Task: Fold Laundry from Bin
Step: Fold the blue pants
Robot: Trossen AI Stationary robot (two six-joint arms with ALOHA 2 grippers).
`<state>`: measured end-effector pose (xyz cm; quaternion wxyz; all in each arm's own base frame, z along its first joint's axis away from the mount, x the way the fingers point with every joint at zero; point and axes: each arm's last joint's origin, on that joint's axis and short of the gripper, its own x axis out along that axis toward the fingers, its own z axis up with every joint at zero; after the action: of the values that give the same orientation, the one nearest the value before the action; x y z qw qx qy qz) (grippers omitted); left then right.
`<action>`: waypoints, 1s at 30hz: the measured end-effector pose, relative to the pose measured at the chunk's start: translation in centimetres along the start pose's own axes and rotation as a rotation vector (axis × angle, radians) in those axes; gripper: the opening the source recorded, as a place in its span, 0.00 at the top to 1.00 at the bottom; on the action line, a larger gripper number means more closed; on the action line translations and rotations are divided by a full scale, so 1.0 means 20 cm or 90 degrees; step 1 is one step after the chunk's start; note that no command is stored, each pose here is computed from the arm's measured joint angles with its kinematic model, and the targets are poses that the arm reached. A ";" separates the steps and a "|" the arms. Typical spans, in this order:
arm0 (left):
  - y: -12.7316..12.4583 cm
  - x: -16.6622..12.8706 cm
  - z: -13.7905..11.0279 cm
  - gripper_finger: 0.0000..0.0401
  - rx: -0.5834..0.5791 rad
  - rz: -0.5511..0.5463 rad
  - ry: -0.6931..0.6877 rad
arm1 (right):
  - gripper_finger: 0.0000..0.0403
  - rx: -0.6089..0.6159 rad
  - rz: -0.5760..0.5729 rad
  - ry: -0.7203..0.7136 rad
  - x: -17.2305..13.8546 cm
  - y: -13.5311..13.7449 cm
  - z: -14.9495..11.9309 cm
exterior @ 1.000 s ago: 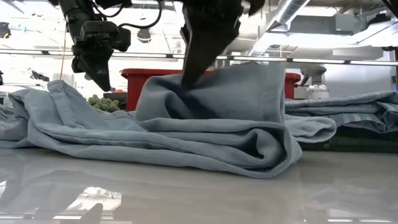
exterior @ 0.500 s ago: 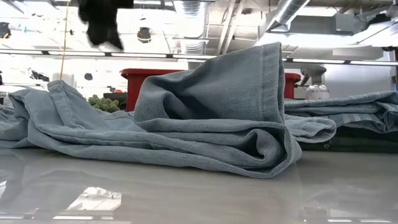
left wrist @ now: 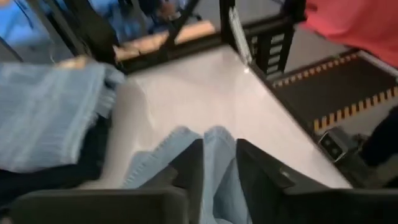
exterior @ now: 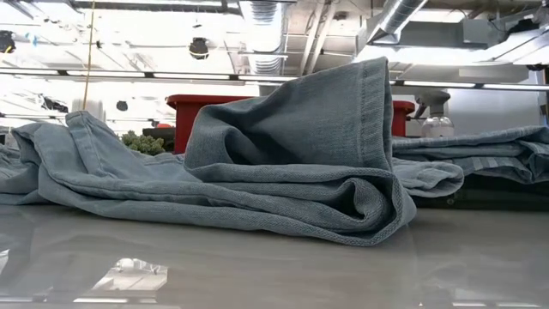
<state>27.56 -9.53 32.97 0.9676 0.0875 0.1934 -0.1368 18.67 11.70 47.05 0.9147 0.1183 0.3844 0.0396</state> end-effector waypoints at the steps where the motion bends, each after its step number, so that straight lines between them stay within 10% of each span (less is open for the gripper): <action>1: 0.00 0.05 -0.02 0.77 -0.003 -0.005 0.011 | 0.33 -0.004 -0.009 -0.012 -0.03 0.00 -0.02; 12: 0.04 0.51 -0.11 0.44 0.015 -0.079 0.089 | 0.33 0.001 -0.028 0.004 -0.16 0.01 -0.14; 30: 0.01 1.01 -0.14 0.50 0.052 -0.131 0.347 | 0.33 -0.006 -0.012 0.069 -0.11 0.12 -0.29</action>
<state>44.59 -13.41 22.38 0.8568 0.1398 0.4482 -0.2132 13.11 14.69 45.23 0.8933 0.1080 0.4345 0.0389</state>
